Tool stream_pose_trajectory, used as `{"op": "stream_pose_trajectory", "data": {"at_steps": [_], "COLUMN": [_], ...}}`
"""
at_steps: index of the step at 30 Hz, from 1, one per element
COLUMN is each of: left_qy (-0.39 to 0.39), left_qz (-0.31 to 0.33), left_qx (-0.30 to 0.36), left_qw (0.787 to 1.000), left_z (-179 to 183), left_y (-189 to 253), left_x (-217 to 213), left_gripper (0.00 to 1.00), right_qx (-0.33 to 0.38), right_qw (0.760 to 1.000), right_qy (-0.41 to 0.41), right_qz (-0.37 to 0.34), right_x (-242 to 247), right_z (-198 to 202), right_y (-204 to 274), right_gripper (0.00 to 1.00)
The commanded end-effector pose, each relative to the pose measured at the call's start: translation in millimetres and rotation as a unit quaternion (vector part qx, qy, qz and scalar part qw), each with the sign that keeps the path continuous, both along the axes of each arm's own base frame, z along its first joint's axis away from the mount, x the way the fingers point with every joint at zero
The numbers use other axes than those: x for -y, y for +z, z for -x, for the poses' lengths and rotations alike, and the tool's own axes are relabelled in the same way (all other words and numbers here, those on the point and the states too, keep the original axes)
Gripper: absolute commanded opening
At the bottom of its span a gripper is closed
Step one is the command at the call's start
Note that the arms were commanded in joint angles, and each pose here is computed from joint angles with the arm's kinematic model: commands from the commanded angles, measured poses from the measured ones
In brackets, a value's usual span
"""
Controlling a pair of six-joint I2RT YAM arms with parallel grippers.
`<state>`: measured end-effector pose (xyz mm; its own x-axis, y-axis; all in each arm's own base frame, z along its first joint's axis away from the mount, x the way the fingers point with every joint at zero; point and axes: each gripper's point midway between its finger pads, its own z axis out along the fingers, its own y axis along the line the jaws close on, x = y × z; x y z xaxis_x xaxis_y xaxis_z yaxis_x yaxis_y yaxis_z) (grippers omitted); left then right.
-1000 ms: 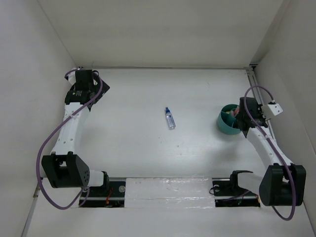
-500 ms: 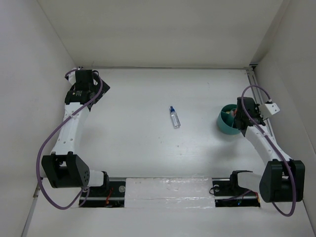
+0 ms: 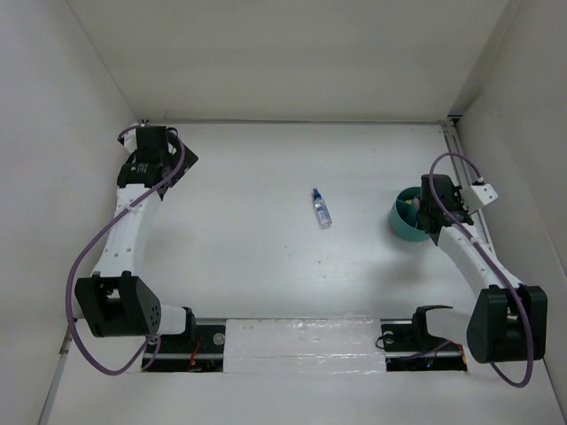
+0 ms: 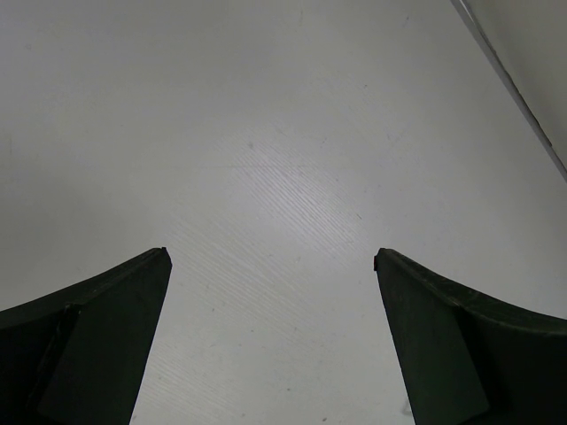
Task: Sort the stationery into containers
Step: Place the pen in the storage box, then pick up the stationery from the center of the board.
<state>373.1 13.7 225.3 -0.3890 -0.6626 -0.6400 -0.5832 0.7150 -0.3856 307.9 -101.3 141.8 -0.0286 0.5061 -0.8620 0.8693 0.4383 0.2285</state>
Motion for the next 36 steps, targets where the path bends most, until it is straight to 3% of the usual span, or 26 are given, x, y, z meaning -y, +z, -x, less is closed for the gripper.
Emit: {"op": "stream_pose_trajectory", "data": {"at_steps": [1,8,14,17,22,28,33,36], "left_qy": [-0.005,-0.005,-0.005,-0.005,-0.008,-0.008,-0.012,-0.015], "left_qz": [-0.004,-0.004,-0.004,-0.004,-0.007,-0.007,-0.004,-0.001], "left_qx": [0.017,0.017,0.017,0.017,0.016,0.016,0.021,0.021], "left_qw": [1.000,1.000,1.000,1.000,1.000,1.000,1.000,1.000], "left_z": [-1,-1,-1,-1,-1,-1,-3,-3], "left_y": [8,8,8,8,8,8,10,10], "left_x": [0,0,0,0,-1,-1,1,3], "left_gripper": [1.00,1.00,1.00,1.00,1.00,1.00,1.00,1.00], "right_qx": [0.021,0.003,0.010,0.015,0.024,0.093,0.155,0.168], "right_qw": [1.000,1.000,1.000,1.000,1.000,0.994,0.971,0.921], "right_qy": [-0.006,-0.006,-0.010,-0.006,0.011,0.058,0.183,0.351], "right_qz": [0.005,0.006,0.002,0.001,0.004,0.013,-0.001,0.018], "right_x": [-2,-2,-2,-4,-15,-47,-109,-166], "right_z": [-3,-2,-1,1,-1,2,-10,-36], "right_y": [9,7,8,10,18,72,116,152], "right_gripper": [0.24,0.33,0.55,0.61,0.66,0.70,0.72,0.78]}}
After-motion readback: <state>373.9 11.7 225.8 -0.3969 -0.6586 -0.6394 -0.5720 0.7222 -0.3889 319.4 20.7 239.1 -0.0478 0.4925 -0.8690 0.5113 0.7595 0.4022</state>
